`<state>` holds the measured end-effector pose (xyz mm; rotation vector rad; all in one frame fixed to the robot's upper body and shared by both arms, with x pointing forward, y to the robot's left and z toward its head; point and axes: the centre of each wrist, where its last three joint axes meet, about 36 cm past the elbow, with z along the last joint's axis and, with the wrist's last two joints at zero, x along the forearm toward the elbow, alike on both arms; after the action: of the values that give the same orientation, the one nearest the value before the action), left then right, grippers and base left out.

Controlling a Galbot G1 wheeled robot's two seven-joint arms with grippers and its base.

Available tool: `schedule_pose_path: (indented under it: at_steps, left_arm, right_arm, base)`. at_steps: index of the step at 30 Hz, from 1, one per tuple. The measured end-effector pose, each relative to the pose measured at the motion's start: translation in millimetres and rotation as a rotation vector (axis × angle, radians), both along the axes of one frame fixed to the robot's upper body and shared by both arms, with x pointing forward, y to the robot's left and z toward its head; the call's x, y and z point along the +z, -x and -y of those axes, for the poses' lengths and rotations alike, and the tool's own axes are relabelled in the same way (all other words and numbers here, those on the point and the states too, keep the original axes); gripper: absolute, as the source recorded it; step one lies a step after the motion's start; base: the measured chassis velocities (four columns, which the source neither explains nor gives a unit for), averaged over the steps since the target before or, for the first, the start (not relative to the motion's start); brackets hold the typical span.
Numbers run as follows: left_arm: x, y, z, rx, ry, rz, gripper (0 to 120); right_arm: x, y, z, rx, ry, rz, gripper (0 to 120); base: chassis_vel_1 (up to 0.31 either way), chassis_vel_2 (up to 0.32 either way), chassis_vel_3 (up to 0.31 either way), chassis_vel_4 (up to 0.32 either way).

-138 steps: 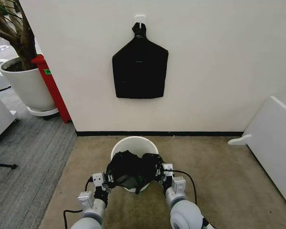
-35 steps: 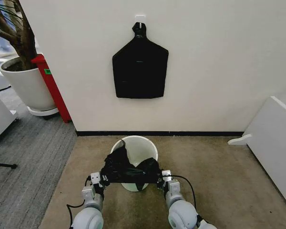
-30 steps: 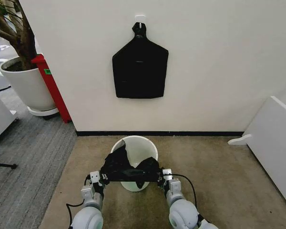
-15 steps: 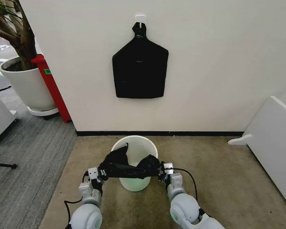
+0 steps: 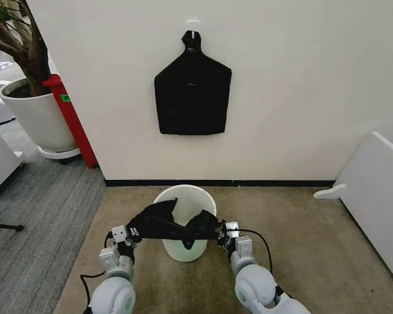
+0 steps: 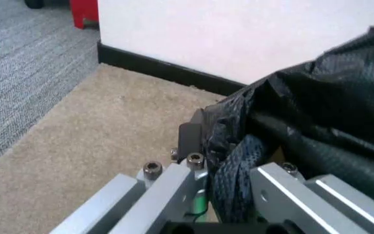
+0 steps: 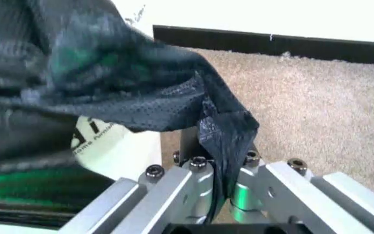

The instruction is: Place the garbage bag over the trash bin.

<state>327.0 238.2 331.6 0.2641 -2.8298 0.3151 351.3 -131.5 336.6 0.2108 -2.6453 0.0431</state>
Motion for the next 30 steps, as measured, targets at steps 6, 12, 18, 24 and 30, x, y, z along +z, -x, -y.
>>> schedule_pose_path:
  at_steps: [6, 12, 18, 24, 30]
  left_arm:
    - [-13.4, -6.5, 0.2, 0.005, 0.003, -0.012, 0]
    - [-23.5, -0.6, 9.4, -0.012, 0.008, -0.033, 0]
    - [-24.9, 4.9, 13.2, -0.03, 0.007, -0.031, 0]
    - [-13.8, 10.4, 13.1, -0.041, 0.006, -0.007, 10]
    - [2.0, 14.7, 13.6, -0.052, 0.002, 0.032, 31]
  right_arm:
    - [-5.5, -7.5, 2.9, -0.005, 0.01, 0.005, 0]
    - [-11.3, -4.5, 3.4, -0.003, 0.02, -0.003, 0]
    - [-12.6, -0.4, 2.9, 0.005, 0.027, -0.009, 0]
    - [-0.6, 4.9, 5.5, 0.014, 0.028, -0.014, 7]
    - [19.8, 10.5, 7.9, 0.019, 0.007, -0.015, 27]
  base:
    - [0.0, 0.0, 0.0, 0.0]
    - [0.0, 0.0, 0.0, 0.0]
    - [0.0, 0.0, 0.0, 0.0]
    - [0.0, 0.0, 0.0, 0.0]
    - [0.0, 0.0, 0.0, 0.0]
